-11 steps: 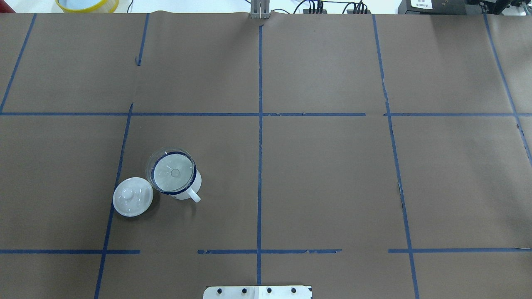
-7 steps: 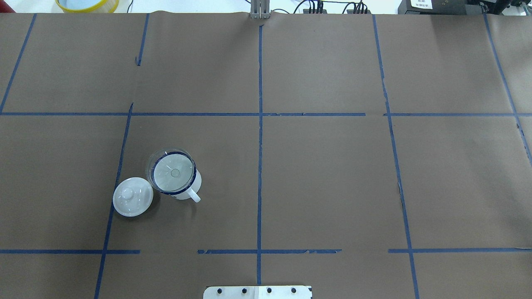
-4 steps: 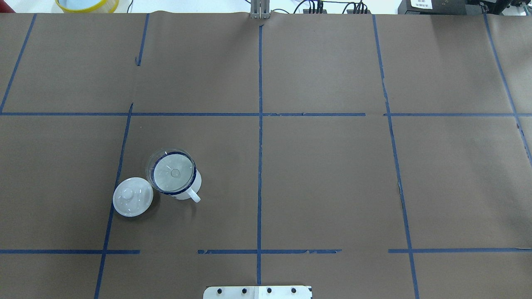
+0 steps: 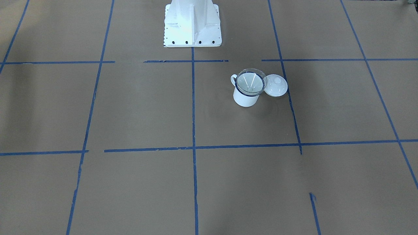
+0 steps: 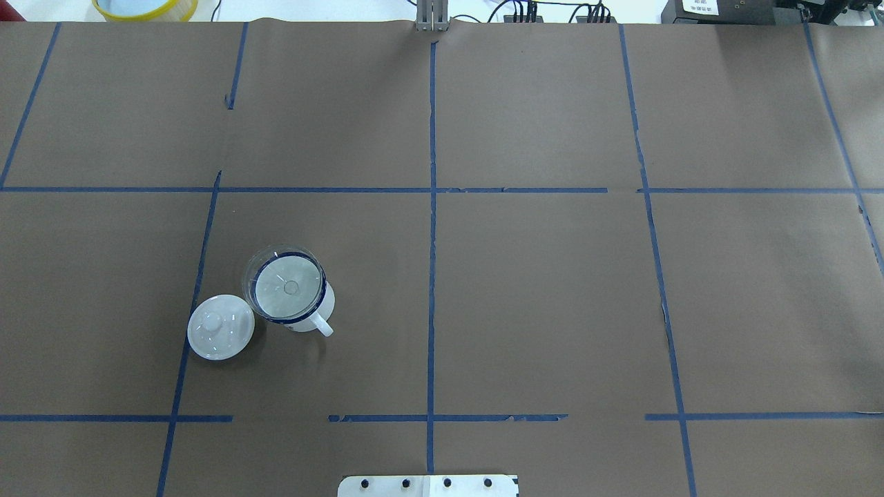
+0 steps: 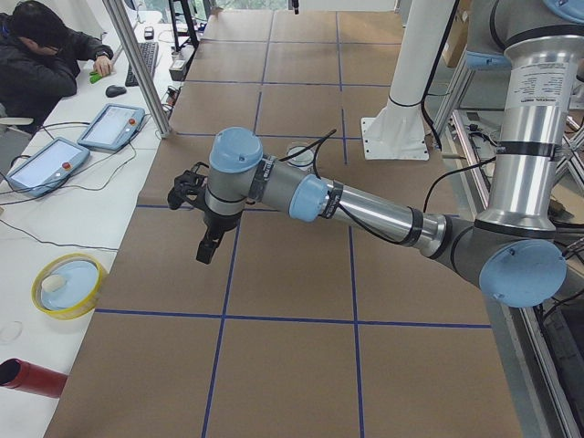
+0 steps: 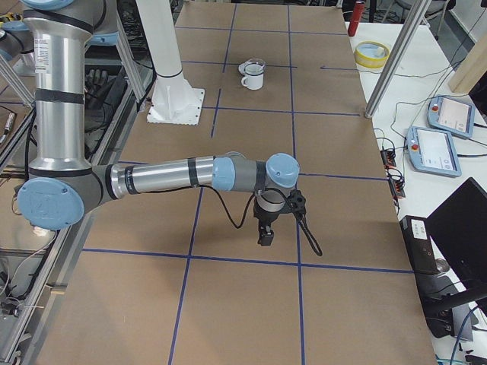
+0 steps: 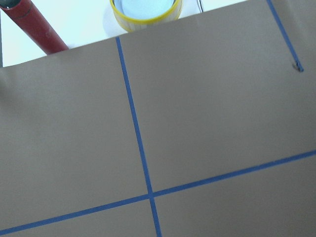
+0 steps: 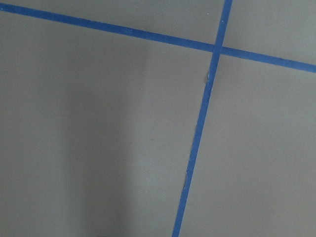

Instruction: Remove funnel from cup

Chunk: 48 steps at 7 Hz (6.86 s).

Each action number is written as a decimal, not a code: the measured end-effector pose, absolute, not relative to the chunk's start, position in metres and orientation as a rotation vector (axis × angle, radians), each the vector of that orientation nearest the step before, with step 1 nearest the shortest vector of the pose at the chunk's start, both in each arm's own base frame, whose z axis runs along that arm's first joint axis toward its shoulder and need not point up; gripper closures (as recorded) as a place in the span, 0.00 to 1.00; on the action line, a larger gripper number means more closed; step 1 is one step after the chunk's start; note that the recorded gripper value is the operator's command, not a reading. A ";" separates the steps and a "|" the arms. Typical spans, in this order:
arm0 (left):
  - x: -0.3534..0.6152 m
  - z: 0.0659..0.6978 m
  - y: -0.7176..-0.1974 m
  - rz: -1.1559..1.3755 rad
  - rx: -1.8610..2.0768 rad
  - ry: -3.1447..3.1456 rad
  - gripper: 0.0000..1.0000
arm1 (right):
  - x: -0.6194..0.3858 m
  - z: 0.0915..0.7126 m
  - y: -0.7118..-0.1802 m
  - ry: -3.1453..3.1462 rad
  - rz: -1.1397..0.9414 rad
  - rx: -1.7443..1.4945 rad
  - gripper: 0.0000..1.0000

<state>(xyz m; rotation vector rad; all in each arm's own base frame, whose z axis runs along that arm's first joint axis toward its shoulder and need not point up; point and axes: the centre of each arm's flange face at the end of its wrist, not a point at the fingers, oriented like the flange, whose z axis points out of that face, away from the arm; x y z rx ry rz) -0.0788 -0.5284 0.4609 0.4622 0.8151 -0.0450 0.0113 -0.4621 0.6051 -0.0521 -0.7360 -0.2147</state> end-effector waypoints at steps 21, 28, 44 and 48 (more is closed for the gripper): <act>0.480 0.199 -0.399 -0.267 -0.036 0.707 1.00 | 0.011 0.605 -0.462 -0.736 -0.215 -0.052 0.00; 0.355 0.120 -0.515 -0.855 0.150 0.907 1.00 | 0.011 0.605 -0.462 -0.736 -0.215 -0.051 0.00; 0.436 0.296 -0.612 -1.119 0.399 1.144 0.00 | 0.011 0.605 -0.462 -0.736 -0.215 -0.052 0.00; 0.335 0.229 -0.506 -0.578 0.289 0.901 0.00 | 0.011 0.605 -0.462 -0.736 -0.215 -0.052 0.00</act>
